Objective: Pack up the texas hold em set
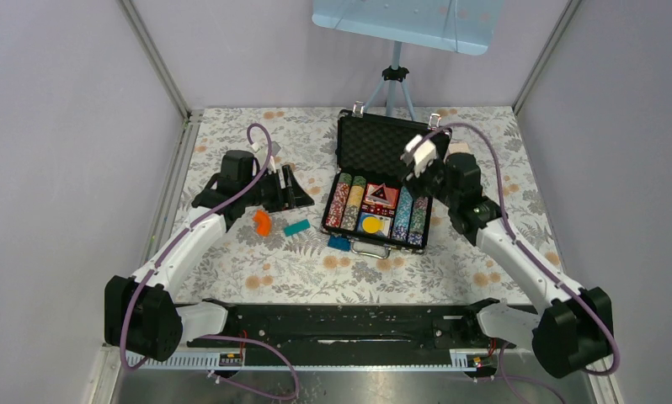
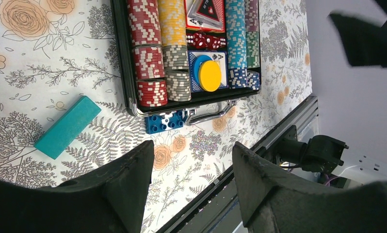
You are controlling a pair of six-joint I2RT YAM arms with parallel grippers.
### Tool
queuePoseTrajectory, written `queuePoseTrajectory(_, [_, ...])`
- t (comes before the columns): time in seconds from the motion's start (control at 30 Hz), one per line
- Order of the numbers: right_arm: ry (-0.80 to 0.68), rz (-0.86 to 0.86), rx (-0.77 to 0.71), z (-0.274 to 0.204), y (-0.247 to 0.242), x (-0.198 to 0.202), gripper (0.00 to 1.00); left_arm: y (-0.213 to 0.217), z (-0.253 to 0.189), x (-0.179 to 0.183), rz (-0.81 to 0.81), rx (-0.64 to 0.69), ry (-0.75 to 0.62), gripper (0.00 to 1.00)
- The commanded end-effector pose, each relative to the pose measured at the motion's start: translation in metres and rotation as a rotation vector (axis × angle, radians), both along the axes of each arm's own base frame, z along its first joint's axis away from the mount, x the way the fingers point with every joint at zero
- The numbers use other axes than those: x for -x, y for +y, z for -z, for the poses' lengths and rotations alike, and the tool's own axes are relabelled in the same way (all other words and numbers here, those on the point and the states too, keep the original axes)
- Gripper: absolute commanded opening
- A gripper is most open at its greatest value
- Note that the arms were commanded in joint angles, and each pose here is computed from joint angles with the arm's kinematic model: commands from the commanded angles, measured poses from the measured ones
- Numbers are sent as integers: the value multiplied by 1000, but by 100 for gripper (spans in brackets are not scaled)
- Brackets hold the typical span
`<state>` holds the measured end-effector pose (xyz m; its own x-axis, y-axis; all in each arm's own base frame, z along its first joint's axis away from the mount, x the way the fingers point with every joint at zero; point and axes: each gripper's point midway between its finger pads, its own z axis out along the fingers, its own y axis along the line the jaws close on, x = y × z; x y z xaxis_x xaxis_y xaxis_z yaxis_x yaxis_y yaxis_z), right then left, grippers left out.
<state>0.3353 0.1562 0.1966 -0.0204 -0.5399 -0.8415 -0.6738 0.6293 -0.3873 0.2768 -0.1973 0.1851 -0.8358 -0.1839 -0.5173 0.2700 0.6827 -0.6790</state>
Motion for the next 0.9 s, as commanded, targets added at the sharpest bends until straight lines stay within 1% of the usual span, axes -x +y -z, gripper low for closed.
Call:
queuePoseTrajectory(0.0, [-89,403,-432,-94,-13,-63,61,6,-11,-5,-19,-25,-70,60])
queuePoseTrajectory(0.03, [-87,472,-466,-105,-19,-71,60,7,-11,-5,-21,-27,-71,61])
queuePoseTrajectory(0.1, [-96,534,-511,-124,-23,-84,60,7,-10,-6,-24,-30,-69,60])
queuePoseTrajectory(0.17, [-93,540,-546,-141,-18,-95,61,8,-10,-6,-29,-33,-72,61])
queuePoseTrajectory(0.27, [-42,542,-601,-156,-5,-110,59,8,-10,-6,-30,-33,-73,61])
queuePoseTrajectory(0.33, [15,610,-577,-146,-8,-122,55,8,-10,-6,-30,-32,-77,61])
queuePoseTrajectory(0.37, [33,640,-556,-142,-9,-128,51,8,-10,-6,-30,-32,-78,61])
queuePoseTrajectory(0.47, [90,708,-491,-115,-10,-146,37,9,-11,-4,-33,-34,-79,61])
queuePoseTrajectory(0.5, [103,720,-482,-107,-10,-149,31,10,-10,-3,-34,-35,-79,61])
queuePoseTrajectory(0.53, [114,728,-474,-100,-9,-152,23,10,-10,-3,-37,-36,-80,61])
queuePoseTrajectory(0.57, [128,736,-463,-91,-9,-154,20,11,-10,-1,-40,-37,-79,61])
queuePoseTrajectory(0.63, [152,743,-458,-77,-6,-158,14,12,-9,0,-46,-37,-75,61])
queuePoseTrajectory(0.73, [189,750,-454,-55,-2,-159,10,13,-10,2,-51,-39,-72,61])
queuePoseTrajectory(0.87, [223,746,-446,-40,-1,-155,8,15,-11,2,-60,-47,-73,61])
